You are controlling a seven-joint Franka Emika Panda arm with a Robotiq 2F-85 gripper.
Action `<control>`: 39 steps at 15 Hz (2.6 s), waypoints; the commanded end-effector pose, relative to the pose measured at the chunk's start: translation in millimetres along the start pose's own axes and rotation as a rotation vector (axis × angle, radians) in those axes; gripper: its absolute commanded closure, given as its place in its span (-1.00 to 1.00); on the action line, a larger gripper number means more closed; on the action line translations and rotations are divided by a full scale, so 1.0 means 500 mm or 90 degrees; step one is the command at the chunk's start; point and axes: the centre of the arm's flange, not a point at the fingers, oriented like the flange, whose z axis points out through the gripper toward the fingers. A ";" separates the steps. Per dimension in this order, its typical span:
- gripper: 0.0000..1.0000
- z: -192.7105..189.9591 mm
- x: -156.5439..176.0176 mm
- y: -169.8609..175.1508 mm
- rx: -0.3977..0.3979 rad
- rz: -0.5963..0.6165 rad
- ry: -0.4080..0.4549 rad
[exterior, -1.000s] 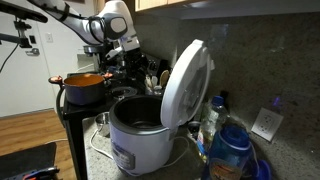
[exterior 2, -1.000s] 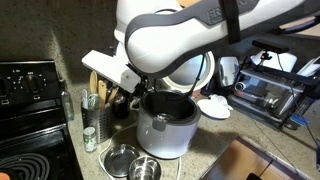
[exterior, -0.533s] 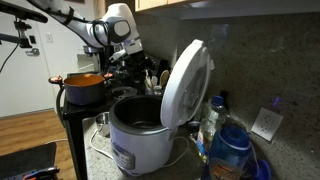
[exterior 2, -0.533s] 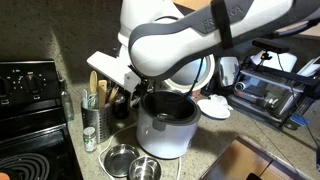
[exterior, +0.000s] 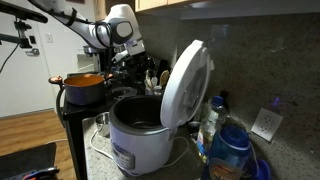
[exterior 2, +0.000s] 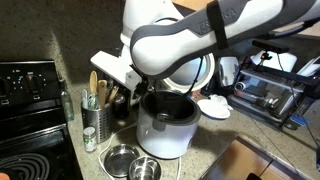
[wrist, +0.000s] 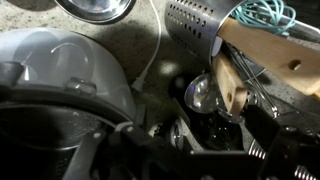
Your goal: Take a wooden spoon from the utensil holder, use it to mix in the rice cooker, put the spoon back in the holder, then close the rice cooker lid
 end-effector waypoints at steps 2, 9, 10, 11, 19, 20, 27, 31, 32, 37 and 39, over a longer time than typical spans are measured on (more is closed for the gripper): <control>-1.00 0.010 -0.019 -0.029 0.015 0.003 0.004; -0.02 0.021 -0.021 -0.042 0.012 0.001 0.005; 0.16 0.022 -0.022 -0.044 0.012 0.000 0.005; 0.29 0.022 -0.024 -0.045 0.011 -0.001 0.003; 0.93 0.015 -0.025 -0.064 0.015 -0.010 -0.009; 0.91 0.014 -0.023 -0.065 0.015 -0.010 -0.010; 0.91 -0.073 -0.030 -0.067 0.037 -0.013 0.001; 0.91 -0.172 -0.026 -0.049 0.057 -0.007 0.019; 0.91 -0.202 -0.027 -0.035 0.064 -0.005 0.026; 0.91 -0.312 0.006 0.031 0.100 0.014 0.050; 0.91 -0.352 0.017 0.059 0.109 0.026 0.064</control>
